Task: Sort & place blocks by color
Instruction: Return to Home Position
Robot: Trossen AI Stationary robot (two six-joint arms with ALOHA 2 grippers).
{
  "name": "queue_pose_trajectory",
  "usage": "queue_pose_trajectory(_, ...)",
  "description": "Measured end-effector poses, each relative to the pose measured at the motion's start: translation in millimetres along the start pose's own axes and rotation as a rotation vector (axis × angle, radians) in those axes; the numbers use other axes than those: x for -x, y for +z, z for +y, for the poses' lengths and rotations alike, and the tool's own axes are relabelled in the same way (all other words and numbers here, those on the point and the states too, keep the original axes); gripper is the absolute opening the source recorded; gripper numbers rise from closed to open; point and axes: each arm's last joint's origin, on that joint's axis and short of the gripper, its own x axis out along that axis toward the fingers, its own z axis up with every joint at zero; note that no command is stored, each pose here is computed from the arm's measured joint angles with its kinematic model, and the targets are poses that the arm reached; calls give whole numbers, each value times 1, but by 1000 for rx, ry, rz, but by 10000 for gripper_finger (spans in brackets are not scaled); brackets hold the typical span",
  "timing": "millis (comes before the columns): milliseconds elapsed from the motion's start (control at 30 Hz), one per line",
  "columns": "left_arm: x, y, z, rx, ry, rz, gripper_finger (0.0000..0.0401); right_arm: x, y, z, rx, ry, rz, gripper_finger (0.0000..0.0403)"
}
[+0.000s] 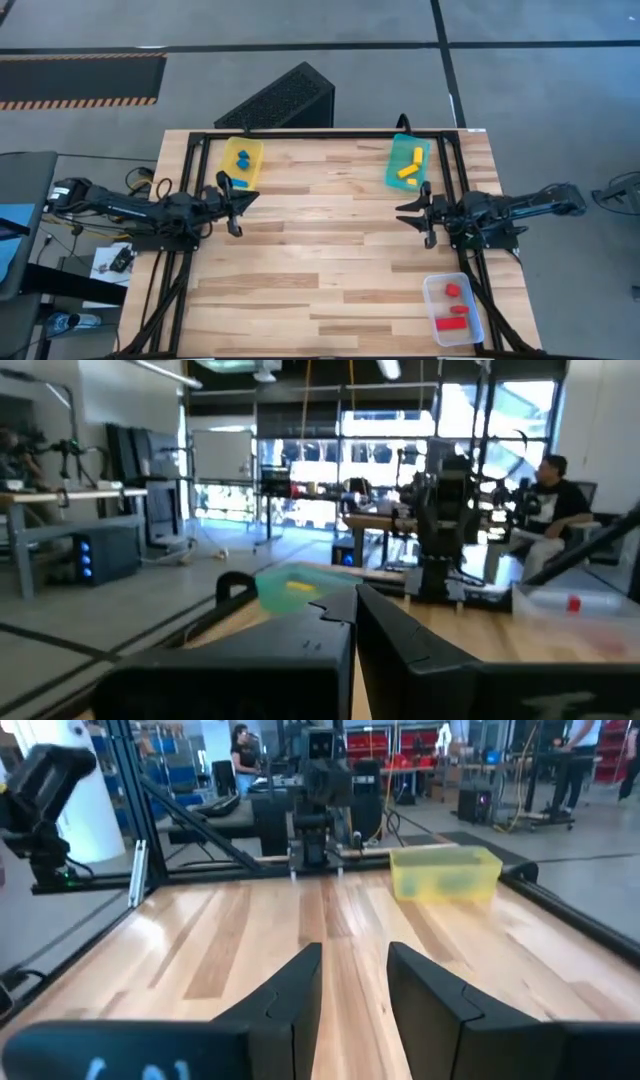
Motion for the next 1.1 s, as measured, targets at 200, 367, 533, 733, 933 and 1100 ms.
queue_pose_trajectory(200,11,8,5,4,-1,-27,0,13,3,-1,-23,30,-42,138)
queue_pose_trajectory(367,23,9,10,-4,7,-9,0,17,-5,-3,-13,-16,31,136)
queue_pose_trajectory(533,34,7,14,-13,0,16,0,17,-5,-3,-11,-16,35,134)
queue_pose_trajectory(733,37,-3,14,-76,-47,113,0,15,-6,-3,-17,2,-14,134)
queue_pose_trajectory(933,38,-4,11,-66,-134,119,0,13,-10,-1,4,51,-46,135)
queue_pose_trajectory(1100,38,-5,10,-28,-175,128,0,13,-10,-1,-3,50,-48,134)
